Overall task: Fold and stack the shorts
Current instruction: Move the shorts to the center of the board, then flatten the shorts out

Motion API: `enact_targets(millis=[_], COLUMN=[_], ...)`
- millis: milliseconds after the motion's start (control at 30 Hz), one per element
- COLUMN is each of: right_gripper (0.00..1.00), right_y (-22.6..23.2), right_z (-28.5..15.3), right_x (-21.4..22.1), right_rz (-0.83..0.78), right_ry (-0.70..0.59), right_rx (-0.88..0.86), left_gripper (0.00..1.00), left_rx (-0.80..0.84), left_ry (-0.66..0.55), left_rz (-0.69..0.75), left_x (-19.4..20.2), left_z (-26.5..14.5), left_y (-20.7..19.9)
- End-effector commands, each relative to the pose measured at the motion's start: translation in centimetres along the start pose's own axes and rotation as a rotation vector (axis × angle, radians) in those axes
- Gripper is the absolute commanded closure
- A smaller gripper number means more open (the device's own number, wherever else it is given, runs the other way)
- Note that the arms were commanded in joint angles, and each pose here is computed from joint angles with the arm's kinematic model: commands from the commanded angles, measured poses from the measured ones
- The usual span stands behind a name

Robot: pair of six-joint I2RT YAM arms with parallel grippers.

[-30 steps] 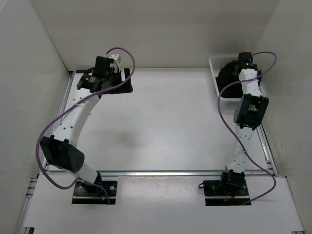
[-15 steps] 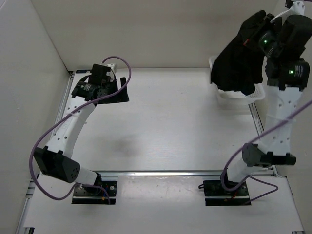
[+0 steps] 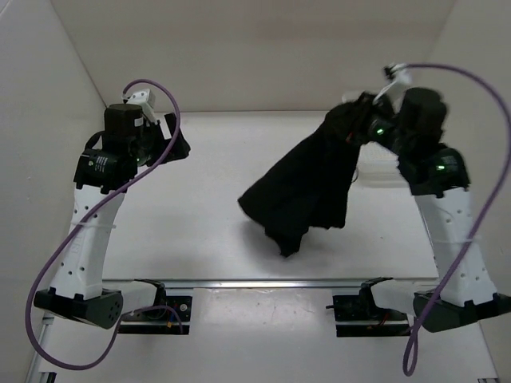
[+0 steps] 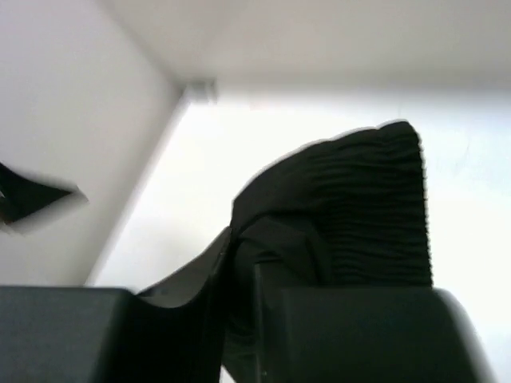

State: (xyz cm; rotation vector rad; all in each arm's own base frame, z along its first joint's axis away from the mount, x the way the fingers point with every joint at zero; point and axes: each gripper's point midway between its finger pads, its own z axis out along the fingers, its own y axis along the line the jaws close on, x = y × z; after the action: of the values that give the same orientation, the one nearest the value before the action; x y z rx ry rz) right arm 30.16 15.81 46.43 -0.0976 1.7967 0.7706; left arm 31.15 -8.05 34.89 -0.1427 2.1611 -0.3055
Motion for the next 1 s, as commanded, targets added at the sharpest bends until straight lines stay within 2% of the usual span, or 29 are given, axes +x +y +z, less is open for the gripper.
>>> enact_targets(millis=[0,33,67,100,167,233,267,300,367,433,467,533,567,600,700,767,833,900,933,967], right_gripper=[0.55,0.24,0.15,0.12,0.10,0.11,0.13,0.16,0.35,0.35,0.28,0.20,0.17,0.09,0.01,0.00,0.00,0.00,0.03,0.05], right_y=[-0.6,-2.4,-3.4,-5.2,-9.0,-10.6,-10.6,-10.7,-11.5,-11.8,-12.4,-12.1,-11.9,-12.5,-13.7,-14.4,-15.5,-16.2,-16.5,-17.1], right_z=[3.2,3.8,4.3,3.8,3.4,2.7,1.8,1.5,0.3,-0.6,-1.4,-2.1,-2.5,-3.5,-4.3,-4.1,-3.9,-2.8,-2.5,-2.0], right_x=[10.6,15.1,17.1,19.1,19.8,20.6,20.1,20.3,22.6,25.2,27.9,30.7,31.8,33.9,36.2,36.6,37.7,37.5,38.0,38.1], right_rz=[0.034,0.047,0.046,0.052,0.066,0.090,0.091,0.100,0.118,0.165,0.188,0.269,0.290,0.343,0.402,0.402,0.408,0.398,0.388,0.376], right_ry=[0.256,0.358,0.408,0.479,0.505,0.531,0.505,0.493,0.532,0.582,0.641,0.693,0.712,0.749,0.752,0.733,0.752,0.726,0.742,0.721], right_rx=[-0.016,0.033,0.076,0.161,0.334,0.395,0.392,0.401,0.424,0.445,0.461,0.468,0.464,0.512,0.577,0.589,0.629,0.627,0.630,0.643], left_gripper=[0.00,0.00,0.00,0.00,0.01,0.05,0.11,0.14,0.18,0.17,0.13,0.00,0.00,0.00,0.00,0.00,0.09,0.32,0.66,0.82], left_rx=[0.040,0.066,0.101,0.114,0.136,0.131,0.132,0.113,0.056,0.004,-0.011,-0.024,-0.040,-0.037,-0.032,-0.046,-0.086,-0.111,-0.137,-0.135], left_ry=[0.107,0.140,0.173,0.219,0.274,0.349,0.377,0.405,0.499,0.592,0.647,0.703,0.750,0.786,0.824,0.849,0.898,0.914,0.939,0.936], left_rz=[-0.018,-0.023,-0.006,-0.011,-0.014,-0.020,-0.017,-0.010,-0.011,-0.043,-0.059,-0.083,-0.104,-0.121,-0.149,-0.149,-0.144,-0.126,-0.132,-0.132], left_x=[3.5,4.5,5.7,7.5,9.4,12.4,13.5,14.8,18.5,21.9,23.4,25.7,27.6,28.8,31.3,32.5,34.0,34.7,35.5,35.3], left_z=[0.8,1.3,1.6,2.3,3.3,4.7,5.1,5.4,6.7,7.5,8.1,8.7,8.6,8.8,9.8,10.5,11.6,12.3,12.5,12.8], left_y=[-0.5,-1.1,-2.0,-2.3,-3.2,-4.1,-4.4,-4.3,-3.5,-2.3,-2.1,-2.1,-2.0,-2.3,-3.3,-3.6,-3.1,-3.0,-2.6,-2.8])
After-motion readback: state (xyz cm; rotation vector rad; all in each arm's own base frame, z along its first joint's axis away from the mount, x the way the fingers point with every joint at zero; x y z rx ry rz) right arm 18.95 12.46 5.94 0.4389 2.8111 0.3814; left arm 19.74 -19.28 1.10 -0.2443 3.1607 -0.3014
